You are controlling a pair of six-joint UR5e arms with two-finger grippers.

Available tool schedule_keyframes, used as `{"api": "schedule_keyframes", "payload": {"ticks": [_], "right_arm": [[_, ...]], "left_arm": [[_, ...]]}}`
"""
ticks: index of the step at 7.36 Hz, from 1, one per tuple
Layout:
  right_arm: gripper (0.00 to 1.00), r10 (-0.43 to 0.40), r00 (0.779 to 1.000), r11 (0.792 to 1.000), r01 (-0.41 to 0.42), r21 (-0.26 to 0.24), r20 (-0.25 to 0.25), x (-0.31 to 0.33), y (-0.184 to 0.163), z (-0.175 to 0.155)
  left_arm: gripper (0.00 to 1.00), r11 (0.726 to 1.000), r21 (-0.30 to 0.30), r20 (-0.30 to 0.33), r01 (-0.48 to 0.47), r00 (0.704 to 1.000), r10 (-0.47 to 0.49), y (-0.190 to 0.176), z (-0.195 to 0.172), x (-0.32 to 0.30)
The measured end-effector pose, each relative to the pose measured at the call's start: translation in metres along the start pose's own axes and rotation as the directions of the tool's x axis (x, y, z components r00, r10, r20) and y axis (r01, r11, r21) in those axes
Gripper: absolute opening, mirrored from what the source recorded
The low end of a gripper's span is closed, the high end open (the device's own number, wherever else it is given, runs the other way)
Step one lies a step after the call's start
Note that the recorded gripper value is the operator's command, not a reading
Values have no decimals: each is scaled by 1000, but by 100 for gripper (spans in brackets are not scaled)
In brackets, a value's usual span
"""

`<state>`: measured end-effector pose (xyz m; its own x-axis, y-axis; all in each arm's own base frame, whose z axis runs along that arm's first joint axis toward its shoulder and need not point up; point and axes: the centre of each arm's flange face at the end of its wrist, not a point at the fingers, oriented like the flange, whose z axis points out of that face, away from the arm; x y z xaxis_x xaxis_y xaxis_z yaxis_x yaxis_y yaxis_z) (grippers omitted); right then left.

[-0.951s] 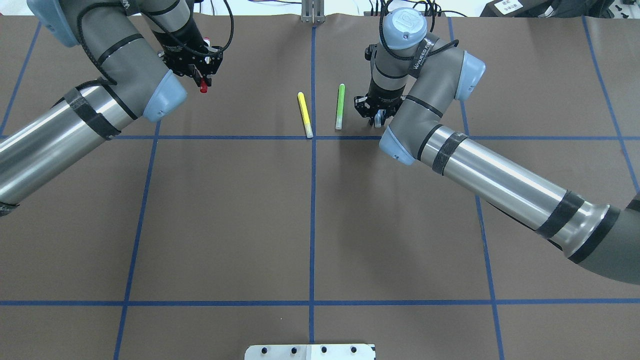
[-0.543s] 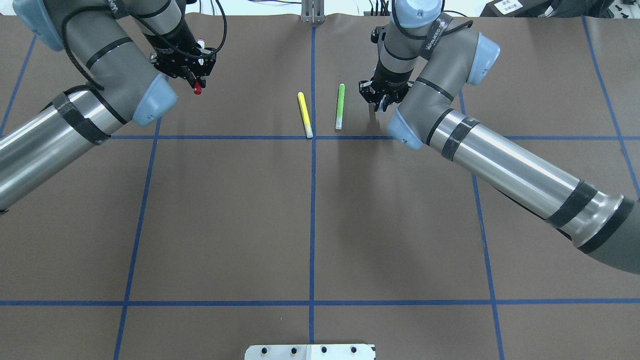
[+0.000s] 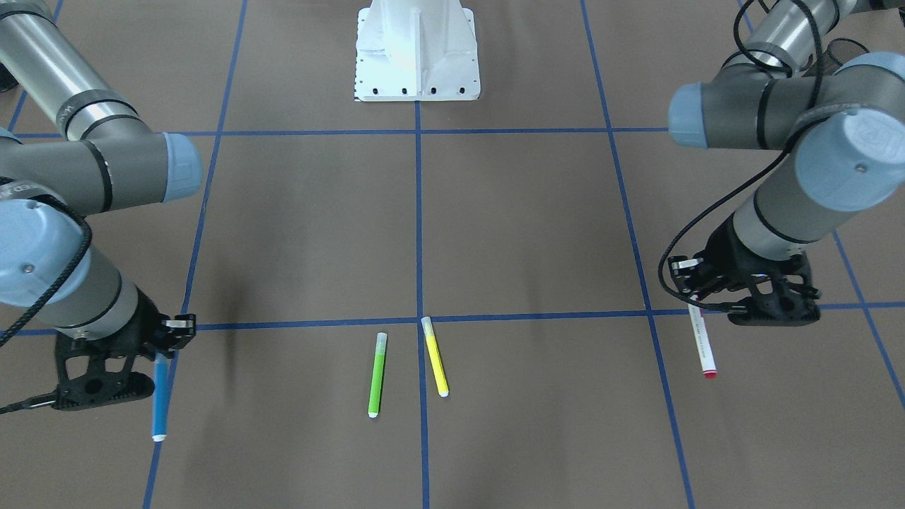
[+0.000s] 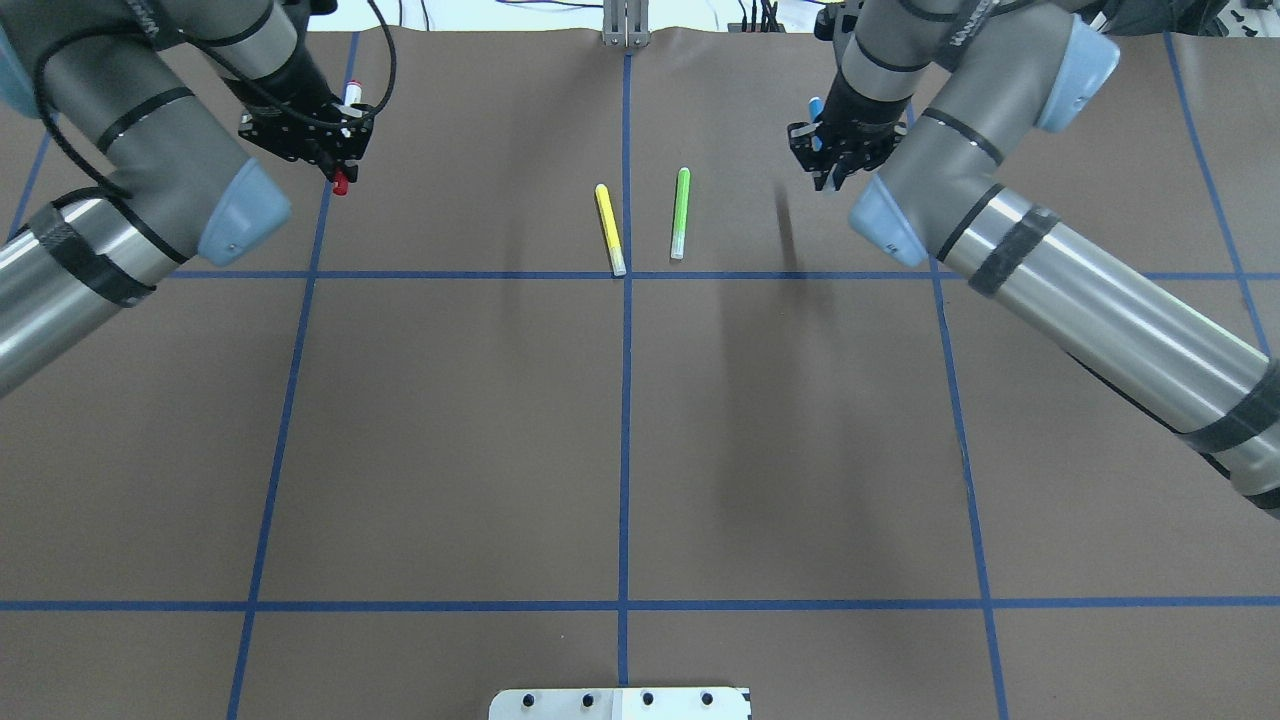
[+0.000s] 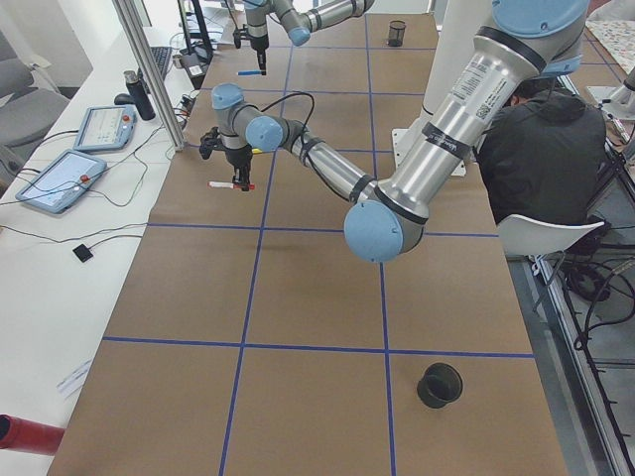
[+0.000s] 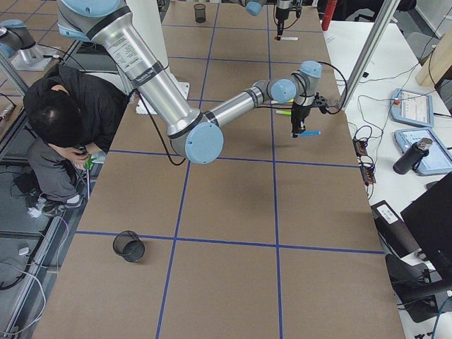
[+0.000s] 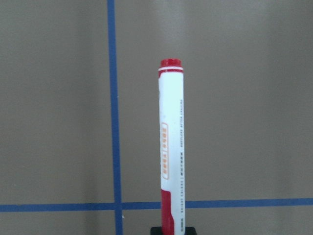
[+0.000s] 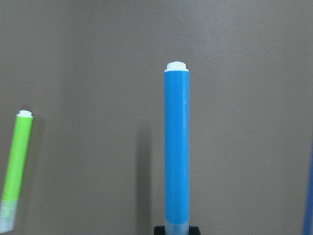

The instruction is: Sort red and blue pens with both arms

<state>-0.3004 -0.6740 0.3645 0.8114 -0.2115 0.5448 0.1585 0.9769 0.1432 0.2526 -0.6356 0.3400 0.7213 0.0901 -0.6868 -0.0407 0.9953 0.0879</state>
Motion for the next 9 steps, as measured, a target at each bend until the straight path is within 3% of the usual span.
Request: {"api": "schedule_keyframes", "payload": {"ticks": [2, 3, 5, 6, 9], "right_arm": [[0, -148, 978, 989, 141, -53, -150, 100, 30, 7], [0, -175, 967, 983, 163, -80, -182, 144, 51, 8], [0, -254, 947, 961, 226, -158, -195, 207, 90, 7], [0, -282, 941, 948, 244, -202, -188, 238, 111, 6], [0, -246, 960, 941, 203, -270, -135, 296, 194, -8]], "left_arm": [[0, 996, -22, 68, -84, 994, 85, 3, -28, -95], [0, 991, -29, 94, -130, 987, 132, 9, -42, -158], [0, 978, -64, 162, -200, 965, 208, 40, -62, -272], [0, 974, -115, 187, -194, 959, 212, 71, -58, -329], [0, 966, -259, 182, -30, 980, 79, 201, -12, -437]]}}
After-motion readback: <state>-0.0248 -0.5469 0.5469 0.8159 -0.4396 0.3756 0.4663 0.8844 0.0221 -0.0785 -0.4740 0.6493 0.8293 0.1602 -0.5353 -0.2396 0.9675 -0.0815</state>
